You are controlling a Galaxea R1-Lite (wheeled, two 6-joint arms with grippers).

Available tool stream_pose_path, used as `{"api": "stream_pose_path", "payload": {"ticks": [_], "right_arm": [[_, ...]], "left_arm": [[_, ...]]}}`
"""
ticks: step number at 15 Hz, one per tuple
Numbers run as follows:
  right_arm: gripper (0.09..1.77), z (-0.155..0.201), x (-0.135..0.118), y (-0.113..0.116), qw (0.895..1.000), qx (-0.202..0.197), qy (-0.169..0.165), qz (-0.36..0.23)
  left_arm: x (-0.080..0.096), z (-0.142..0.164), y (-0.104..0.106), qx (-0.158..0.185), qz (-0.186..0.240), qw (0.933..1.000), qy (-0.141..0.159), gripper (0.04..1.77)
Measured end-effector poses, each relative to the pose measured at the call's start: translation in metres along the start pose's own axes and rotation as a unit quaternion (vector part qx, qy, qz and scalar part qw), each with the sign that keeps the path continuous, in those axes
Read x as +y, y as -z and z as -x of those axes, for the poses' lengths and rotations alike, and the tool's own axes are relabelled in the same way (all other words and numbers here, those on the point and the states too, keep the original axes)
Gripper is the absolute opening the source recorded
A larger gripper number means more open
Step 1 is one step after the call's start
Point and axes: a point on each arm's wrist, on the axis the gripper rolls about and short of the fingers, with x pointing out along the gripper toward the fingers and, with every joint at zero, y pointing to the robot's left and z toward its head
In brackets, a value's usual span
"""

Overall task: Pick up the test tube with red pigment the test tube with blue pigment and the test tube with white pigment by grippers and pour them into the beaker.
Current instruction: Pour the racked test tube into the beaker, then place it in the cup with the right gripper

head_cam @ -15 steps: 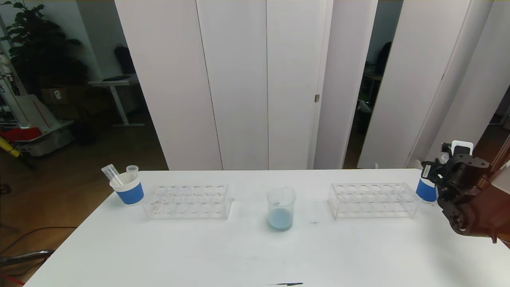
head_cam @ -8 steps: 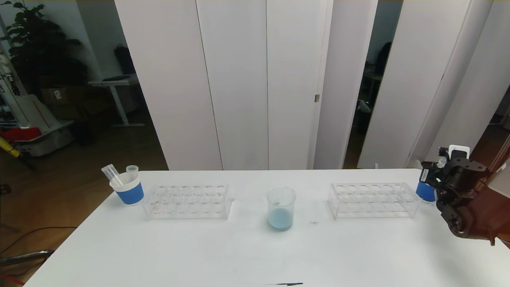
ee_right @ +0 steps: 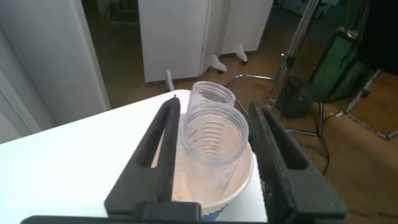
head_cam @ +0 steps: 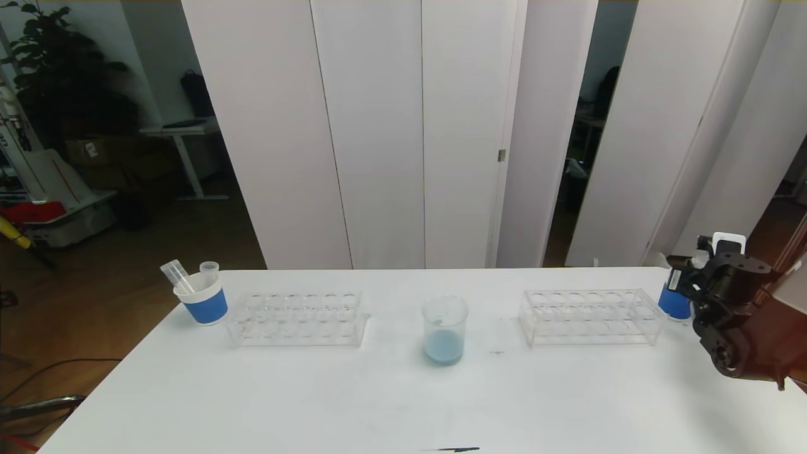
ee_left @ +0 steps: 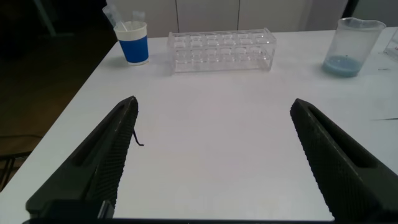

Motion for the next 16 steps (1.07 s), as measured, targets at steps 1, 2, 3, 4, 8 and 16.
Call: {"api": "stream_pose_path", "payload": {"ticks": [1, 2, 3, 4, 8, 16], "right_arm": [[1.23, 0.000, -0.001, 0.000, 1.000, 0.001, 0.003, 0.000], [1.54, -0.001, -0.002, 0.001, 1.000, 0.001, 0.005, 0.000], [1.72, -0.001, -0.004, 0.000, 1.000, 0.000, 0.007, 0.000], [1.75, -0.002, -0.005, 0.000, 1.000, 0.000, 0.008, -0.001], [1.75, -0.001, -0.011, -0.013, 1.000, -0.014, 0.013, -0.007], [1.75, 0.043, -0.036, -0.094, 0.998, -0.060, -0.026, -0.016]], "left_arm": [[0.000, 0.000, 0.000, 0.000, 0.000, 1.0000, -0.001, 1.75], [0.000, 0.000, 0.000, 0.000, 0.000, 1.0000, -0.001, 1.75], [0.000, 0.000, 0.000, 0.000, 0.000, 1.0000, -0.001, 1.75], [0.000, 0.000, 0.000, 0.000, 0.000, 1.0000, 0.000, 1.75], [0.000, 0.000, 0.000, 0.000, 0.000, 1.0000, 0.000, 1.75], [0.000, 0.000, 0.000, 0.000, 0.000, 1.0000, 0.000, 1.75]]}}
